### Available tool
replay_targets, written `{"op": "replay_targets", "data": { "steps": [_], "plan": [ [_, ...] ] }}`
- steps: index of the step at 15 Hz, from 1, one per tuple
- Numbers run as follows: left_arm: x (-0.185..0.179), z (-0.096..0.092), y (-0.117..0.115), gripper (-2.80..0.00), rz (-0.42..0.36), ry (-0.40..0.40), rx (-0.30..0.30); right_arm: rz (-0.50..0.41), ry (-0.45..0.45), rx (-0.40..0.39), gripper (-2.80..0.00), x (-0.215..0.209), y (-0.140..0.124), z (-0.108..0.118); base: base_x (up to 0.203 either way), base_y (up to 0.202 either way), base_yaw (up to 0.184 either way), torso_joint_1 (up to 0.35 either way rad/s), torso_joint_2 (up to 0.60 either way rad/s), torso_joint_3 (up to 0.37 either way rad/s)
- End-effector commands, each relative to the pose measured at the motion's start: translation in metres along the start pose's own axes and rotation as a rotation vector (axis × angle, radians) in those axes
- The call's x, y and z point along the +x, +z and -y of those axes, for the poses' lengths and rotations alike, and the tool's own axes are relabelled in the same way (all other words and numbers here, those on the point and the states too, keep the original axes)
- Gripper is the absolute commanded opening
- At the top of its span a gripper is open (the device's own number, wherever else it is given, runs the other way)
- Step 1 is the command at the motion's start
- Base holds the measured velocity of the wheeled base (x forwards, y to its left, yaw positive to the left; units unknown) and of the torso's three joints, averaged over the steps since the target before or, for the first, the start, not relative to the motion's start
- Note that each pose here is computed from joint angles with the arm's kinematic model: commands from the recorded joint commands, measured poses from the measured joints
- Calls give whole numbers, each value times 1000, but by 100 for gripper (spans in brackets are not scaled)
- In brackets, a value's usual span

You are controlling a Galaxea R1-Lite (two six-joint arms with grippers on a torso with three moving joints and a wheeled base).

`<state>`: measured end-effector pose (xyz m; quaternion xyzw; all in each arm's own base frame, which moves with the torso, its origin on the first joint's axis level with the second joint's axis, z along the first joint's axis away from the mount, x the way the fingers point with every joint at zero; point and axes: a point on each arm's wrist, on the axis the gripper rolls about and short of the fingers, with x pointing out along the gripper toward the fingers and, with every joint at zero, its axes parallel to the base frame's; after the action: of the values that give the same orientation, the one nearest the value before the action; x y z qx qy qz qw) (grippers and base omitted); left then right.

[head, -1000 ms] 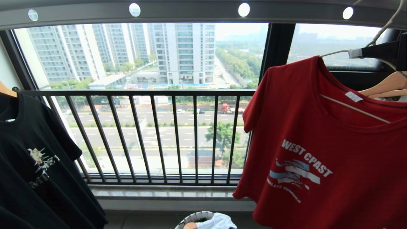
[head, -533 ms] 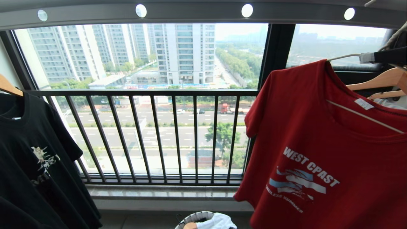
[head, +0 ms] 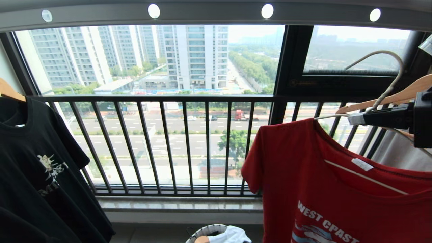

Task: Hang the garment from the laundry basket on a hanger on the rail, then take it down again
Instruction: Take the clothes off the clothes rack

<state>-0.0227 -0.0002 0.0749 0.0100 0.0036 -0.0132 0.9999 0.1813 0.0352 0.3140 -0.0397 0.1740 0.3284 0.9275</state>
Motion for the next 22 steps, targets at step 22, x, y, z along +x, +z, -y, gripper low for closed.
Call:
{"op": "replay_targets", "data": {
  "steps": [22],
  "plan": [
    [0,0,0,-280,1,0,0,19,270,85,-280,182,-37,-13,0,0,0,0,0,0]
  ]
}}
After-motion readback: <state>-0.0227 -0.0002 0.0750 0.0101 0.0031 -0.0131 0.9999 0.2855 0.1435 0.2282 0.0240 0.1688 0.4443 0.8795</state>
